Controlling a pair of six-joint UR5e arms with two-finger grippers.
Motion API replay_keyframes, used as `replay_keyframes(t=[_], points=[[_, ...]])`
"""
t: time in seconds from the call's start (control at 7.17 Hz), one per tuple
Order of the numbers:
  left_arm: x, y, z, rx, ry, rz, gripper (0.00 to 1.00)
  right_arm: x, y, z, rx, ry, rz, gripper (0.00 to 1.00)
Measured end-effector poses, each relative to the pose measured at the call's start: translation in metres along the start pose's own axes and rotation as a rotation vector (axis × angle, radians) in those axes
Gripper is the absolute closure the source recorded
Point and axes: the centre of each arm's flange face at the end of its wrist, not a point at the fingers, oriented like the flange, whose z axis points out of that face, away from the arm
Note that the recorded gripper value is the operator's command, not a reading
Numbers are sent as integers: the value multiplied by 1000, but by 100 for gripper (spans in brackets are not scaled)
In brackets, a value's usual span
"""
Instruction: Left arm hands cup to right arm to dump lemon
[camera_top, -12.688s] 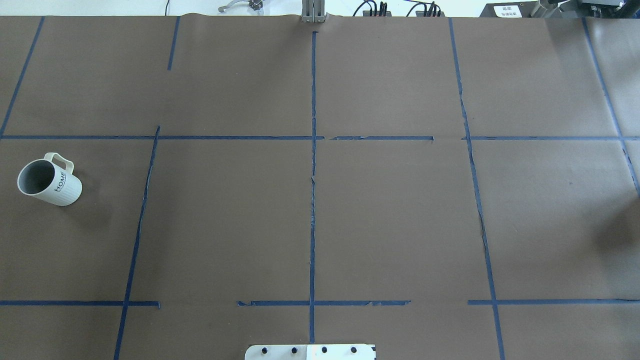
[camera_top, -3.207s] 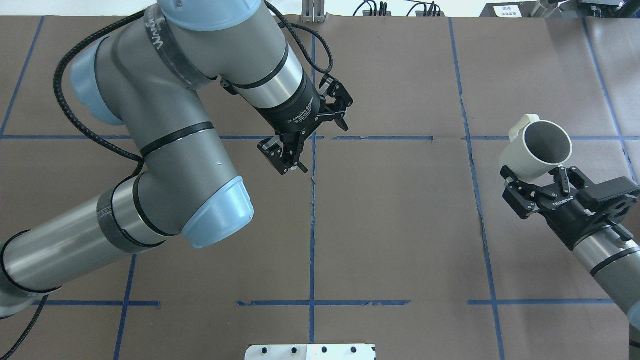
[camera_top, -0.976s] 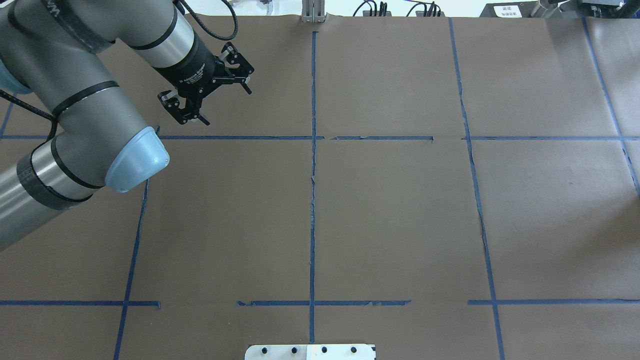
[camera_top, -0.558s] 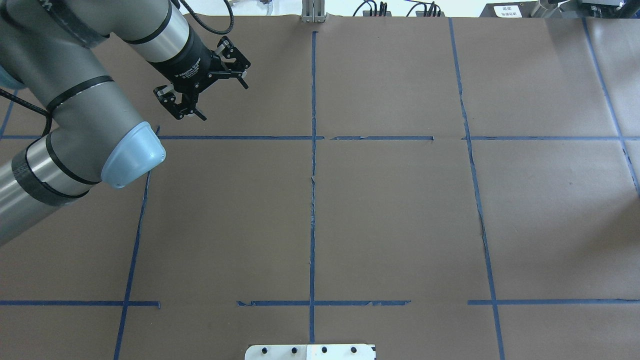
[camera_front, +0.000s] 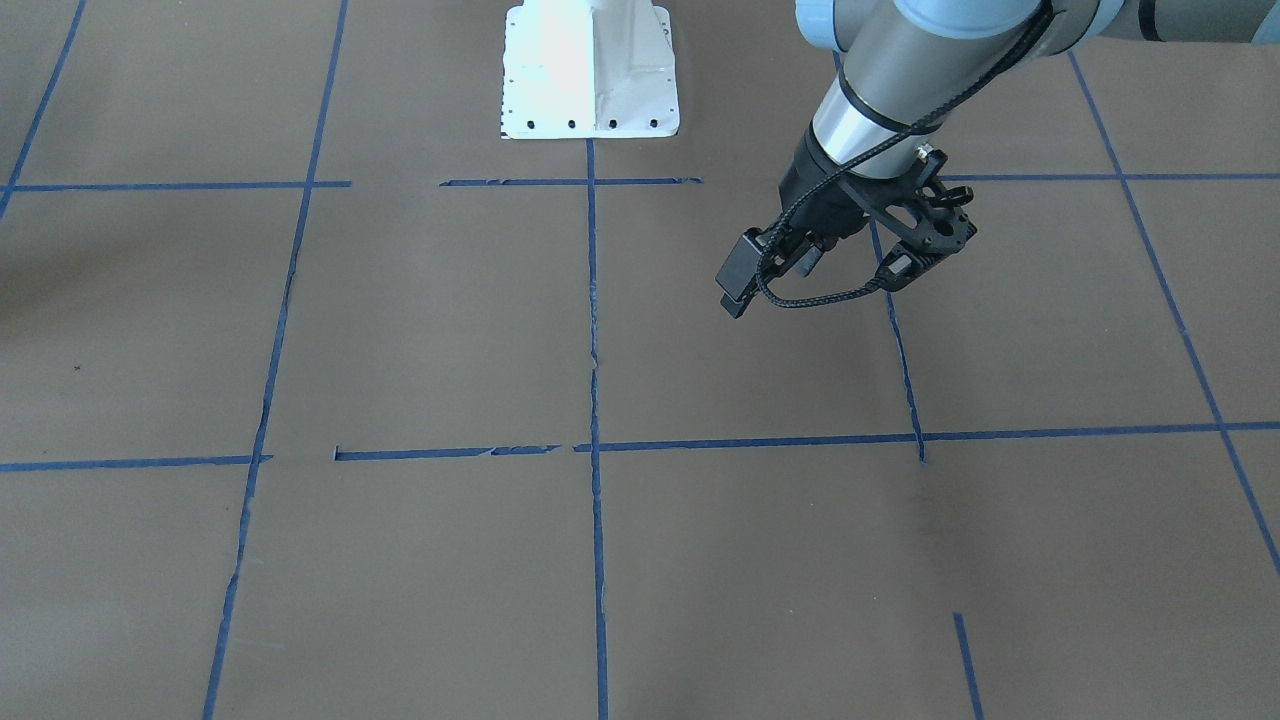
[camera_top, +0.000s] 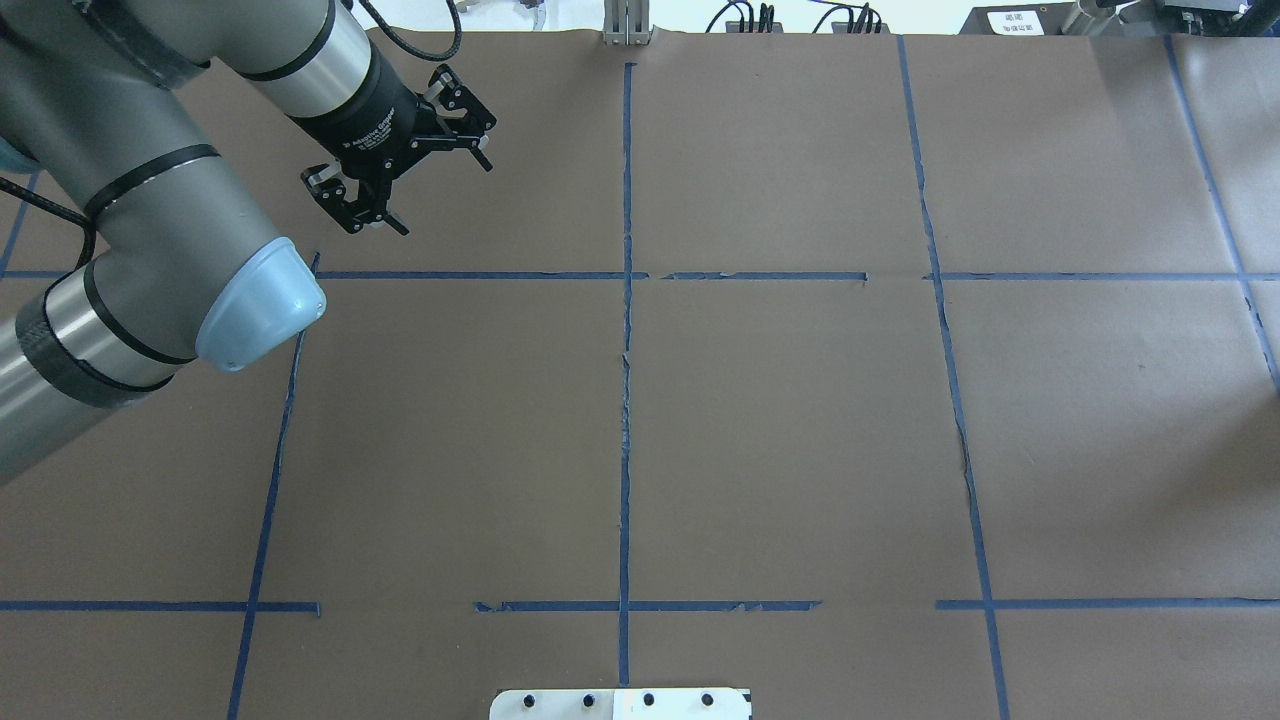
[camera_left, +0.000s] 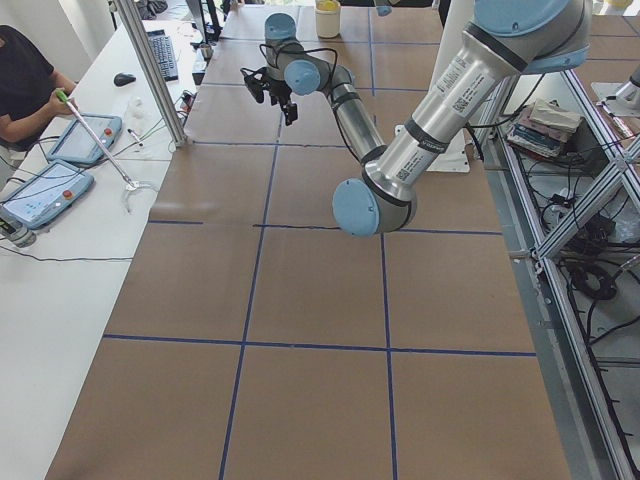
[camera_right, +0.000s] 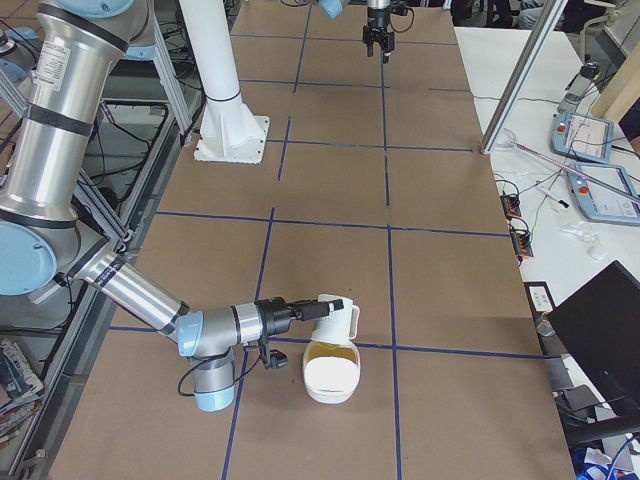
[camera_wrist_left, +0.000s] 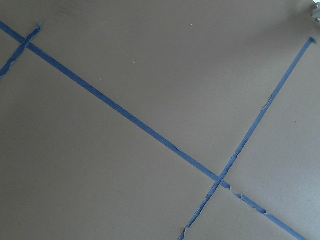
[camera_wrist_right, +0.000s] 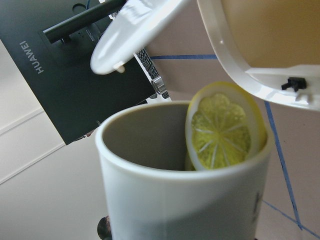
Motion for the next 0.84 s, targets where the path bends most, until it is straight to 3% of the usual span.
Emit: replay_keyframes(t=[0.28, 0.56, 0.84], points=[[0, 0, 0, 0, 0, 0, 0, -2, -9, -16, -23, -67, 152, 91], [-1, -1, 0, 1, 0, 0, 0, -1, -15, -27, -46, -90, 295, 91], [-3, -2, 1, 1, -3, -1, 0, -3, -14, -24, -64, -99, 363, 92]])
